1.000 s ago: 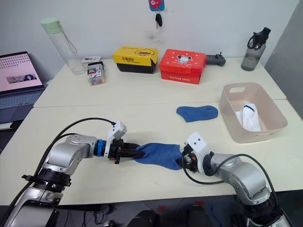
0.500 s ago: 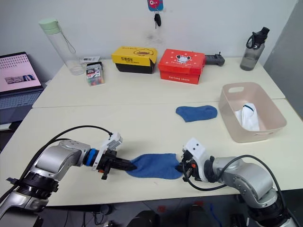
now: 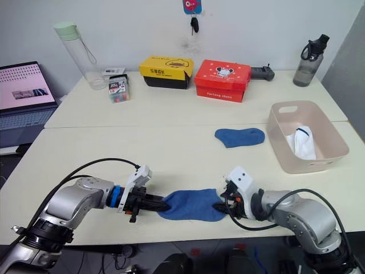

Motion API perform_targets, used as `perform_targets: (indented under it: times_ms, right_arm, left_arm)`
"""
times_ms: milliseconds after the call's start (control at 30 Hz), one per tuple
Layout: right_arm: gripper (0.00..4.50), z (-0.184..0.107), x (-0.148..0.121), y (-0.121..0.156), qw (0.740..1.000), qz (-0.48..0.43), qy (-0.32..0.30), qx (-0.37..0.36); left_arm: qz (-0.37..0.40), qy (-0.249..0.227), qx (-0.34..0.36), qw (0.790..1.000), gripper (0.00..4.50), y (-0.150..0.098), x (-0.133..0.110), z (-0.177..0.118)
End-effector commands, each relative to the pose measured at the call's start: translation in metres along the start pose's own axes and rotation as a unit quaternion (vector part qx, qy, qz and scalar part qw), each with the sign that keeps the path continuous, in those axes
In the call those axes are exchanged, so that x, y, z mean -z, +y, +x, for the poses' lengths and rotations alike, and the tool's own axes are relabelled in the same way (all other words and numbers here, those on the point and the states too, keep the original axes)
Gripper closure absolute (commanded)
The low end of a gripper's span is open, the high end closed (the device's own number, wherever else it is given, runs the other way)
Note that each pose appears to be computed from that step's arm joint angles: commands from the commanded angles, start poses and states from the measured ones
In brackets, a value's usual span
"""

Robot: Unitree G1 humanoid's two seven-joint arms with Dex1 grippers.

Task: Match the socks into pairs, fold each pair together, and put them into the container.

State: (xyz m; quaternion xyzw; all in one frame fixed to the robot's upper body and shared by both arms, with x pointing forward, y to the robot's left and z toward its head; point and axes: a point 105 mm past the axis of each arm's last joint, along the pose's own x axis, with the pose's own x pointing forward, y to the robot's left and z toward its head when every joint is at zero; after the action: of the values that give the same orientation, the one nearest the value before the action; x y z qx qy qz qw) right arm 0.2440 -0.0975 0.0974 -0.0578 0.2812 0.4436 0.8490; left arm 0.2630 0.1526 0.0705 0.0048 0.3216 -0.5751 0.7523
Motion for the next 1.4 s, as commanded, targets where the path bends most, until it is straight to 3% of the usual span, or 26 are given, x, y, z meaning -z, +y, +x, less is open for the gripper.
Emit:
perform_targets:
  times_ms: [33, 100, 167, 267, 467, 567, 967, 1067, 1400]
  right_arm:
    - [0.59, -0.018, -0.02, 0.012, 0.997, -0.036, -0.055, -0.028]
    - [0.0, -0.022, -0.03, 0.012, 0.995, -0.054, -0.081, -0.02]
    - [0.0, -0.023, -0.042, 0.008, 0.992, -0.071, -0.105, 0.0]
    - [0.0, -0.008, -0.066, -0.012, 0.983, -0.107, -0.134, 0.072]
    - [0.0, 0.023, -0.088, -0.046, 0.962, -0.172, -0.13, 0.17]
    - [0.0, 0.038, -0.098, -0.067, 0.954, -0.166, -0.131, 0.211]
    - [0.0, 0.089, -0.107, -0.129, 0.95, -0.101, -0.107, 0.276]
    - [0.64, 0.092, -0.103, -0.141, 0.95, -0.079, -0.096, 0.287]
    - [4.2, 0.097, -0.101, -0.137, 0.958, -0.062, -0.101, 0.261]
  left_arm:
    - [0.011, -0.041, -0.047, 0.998, 2.28, 0.004, -0.011, -0.02]
    - [0.019, -0.056, -0.049, 0.997, 1.66, -0.002, -0.015, -0.028]
    - [0.031, -0.068, -0.057, 0.996, 0.99, -0.005, -0.02, -0.035]
    - [0.094, -0.114, -0.093, 0.985, 0.03, -0.005, -0.052, -0.045]
    - [0.177, -0.183, -0.125, 0.959, 0.01, -0.009, -0.101, -0.053]
    - [0.193, -0.196, -0.123, 0.953, 0.01, -0.014, -0.111, -0.053]
    - [0.211, -0.174, -0.121, 0.954, 0.01, -0.02, -0.105, -0.045]
    - [0.213, -0.174, -0.126, 0.953, 0.0, -0.018, -0.106, -0.044]
    - [0.216, -0.169, -0.146, 0.951, 0.0, -0.013, -0.102, -0.044]
